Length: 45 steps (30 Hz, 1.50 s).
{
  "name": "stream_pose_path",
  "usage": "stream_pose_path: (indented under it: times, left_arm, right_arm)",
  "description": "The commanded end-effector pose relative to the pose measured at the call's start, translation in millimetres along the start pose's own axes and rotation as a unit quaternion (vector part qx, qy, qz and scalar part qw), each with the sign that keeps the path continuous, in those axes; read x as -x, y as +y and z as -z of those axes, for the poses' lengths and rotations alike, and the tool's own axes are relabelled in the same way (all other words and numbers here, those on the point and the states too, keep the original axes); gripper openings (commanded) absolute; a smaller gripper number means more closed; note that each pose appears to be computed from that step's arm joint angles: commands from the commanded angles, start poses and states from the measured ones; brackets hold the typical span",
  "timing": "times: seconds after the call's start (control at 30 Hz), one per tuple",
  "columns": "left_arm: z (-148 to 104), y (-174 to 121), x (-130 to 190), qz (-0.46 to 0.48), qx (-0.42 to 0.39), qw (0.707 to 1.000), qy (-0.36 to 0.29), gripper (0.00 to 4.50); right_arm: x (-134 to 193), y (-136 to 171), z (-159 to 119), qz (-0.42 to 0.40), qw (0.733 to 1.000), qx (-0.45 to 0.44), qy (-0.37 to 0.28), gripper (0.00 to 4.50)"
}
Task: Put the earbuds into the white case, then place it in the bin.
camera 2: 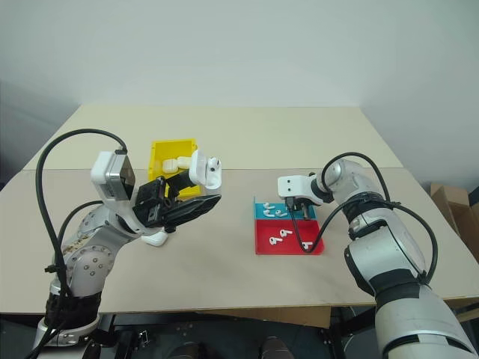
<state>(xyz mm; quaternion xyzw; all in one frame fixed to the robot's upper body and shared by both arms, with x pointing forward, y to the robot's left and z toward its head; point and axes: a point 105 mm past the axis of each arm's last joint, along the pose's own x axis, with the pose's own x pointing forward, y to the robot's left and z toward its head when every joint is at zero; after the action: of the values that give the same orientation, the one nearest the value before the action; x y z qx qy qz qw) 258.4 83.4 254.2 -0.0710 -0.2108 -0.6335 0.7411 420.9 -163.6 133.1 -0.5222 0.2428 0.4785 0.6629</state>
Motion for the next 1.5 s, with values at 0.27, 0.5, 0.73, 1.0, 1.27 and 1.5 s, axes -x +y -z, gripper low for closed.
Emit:
stream_pose_path:
  times: [0.27, 0.5, 0.73, 1.0, 1.27, 1.5]
  left_arm:
    - [-8, -2, 0, 0.025, -0.009, 1.0, -0.01, 2.75]
    - [-7, -3, 1, 0.026, -0.01, 1.0, -0.011, 2.75]
    - [-7, -5, 3, 0.019, -0.013, 1.0, -0.007, 2.75]
    - [-7, -5, 3, 0.017, -0.014, 1.0, -0.007, 2.75]
    - [-8, -6, 3, 0.018, -0.016, 1.0, -0.007, 2.75]
    - [-8, -6, 3, 0.017, -0.017, 1.0, -0.007, 2.75]
  right_arm:
    - [13, 14, 11, -0.032, 0.999, 0.036, -0.016, 0.14]
    - [14, 15, 13, -0.034, 0.998, 0.054, -0.011, 0.86]
    - [12, 10, 10, -0.025, 0.998, 0.052, -0.006, 2.37]
    - [10, 6, 3, -0.019, 0.998, 0.051, -0.014, 2.37]
    - [9, 6, 3, -0.017, 0.998, 0.052, -0.014, 2.37]
    - [9, 10, 7, -0.028, 0.998, 0.055, -0.003, 2.37]
